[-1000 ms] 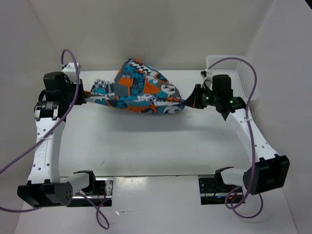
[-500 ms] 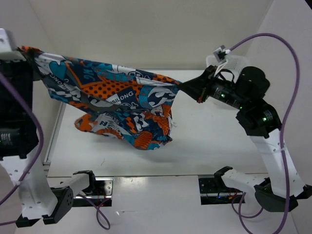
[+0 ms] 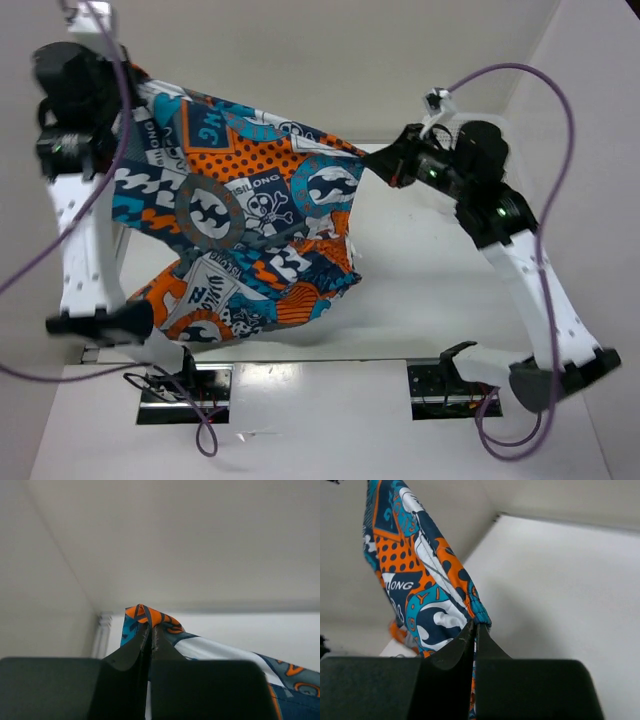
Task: Fold and stack the shorts
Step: Flatten the shorts out, then fold the shorts
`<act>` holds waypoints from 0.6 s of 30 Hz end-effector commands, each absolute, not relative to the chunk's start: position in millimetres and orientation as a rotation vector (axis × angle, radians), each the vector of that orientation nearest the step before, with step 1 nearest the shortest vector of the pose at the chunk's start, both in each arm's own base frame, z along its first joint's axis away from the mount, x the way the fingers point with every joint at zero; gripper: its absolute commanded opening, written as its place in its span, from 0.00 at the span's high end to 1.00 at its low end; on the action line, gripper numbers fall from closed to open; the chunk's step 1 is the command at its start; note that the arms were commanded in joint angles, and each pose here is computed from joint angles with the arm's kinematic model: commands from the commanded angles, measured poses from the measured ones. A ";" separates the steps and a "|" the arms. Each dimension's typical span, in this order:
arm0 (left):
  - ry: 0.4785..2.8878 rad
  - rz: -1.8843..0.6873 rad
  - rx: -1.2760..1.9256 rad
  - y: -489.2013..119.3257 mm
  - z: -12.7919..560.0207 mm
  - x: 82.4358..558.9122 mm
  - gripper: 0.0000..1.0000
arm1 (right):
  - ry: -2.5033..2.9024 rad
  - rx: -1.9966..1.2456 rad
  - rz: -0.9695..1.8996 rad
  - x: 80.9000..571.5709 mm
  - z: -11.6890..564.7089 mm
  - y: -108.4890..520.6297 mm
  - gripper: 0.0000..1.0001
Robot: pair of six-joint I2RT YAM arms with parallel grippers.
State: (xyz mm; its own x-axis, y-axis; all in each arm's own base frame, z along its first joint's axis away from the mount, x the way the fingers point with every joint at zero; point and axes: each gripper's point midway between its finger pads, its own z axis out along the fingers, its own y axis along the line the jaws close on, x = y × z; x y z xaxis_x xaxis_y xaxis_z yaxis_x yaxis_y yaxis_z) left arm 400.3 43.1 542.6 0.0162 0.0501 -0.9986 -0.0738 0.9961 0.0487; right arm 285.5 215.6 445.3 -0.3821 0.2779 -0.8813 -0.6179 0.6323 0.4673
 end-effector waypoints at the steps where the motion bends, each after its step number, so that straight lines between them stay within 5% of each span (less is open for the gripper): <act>1: 1.741 0.079 0.016 45.5 462.8 476.7 1.00 | 1.815 -0.137 0.882 355.4 392.5 198.6 1.00; 9: 1.856 0.056 0.045 28.1 389.4 581.9 1.00 | 1.991 0.005 0.787 480.5 289.1 169.0 1.00; 18: 1.850 0.063 0.052 15.5 393.0 581.4 1.00 | 2.044 0.045 0.793 509.1 262.1 135.4 1.00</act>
State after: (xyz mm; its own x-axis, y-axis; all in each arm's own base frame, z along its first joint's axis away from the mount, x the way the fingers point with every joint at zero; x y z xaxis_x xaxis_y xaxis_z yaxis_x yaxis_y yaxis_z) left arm 592.3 -10.5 326.3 -0.4230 0.0491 -0.9048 0.0813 0.9966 0.0160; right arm 492.5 147.3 209.5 -0.6974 0.3237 -0.6394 -0.1748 0.7884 0.5898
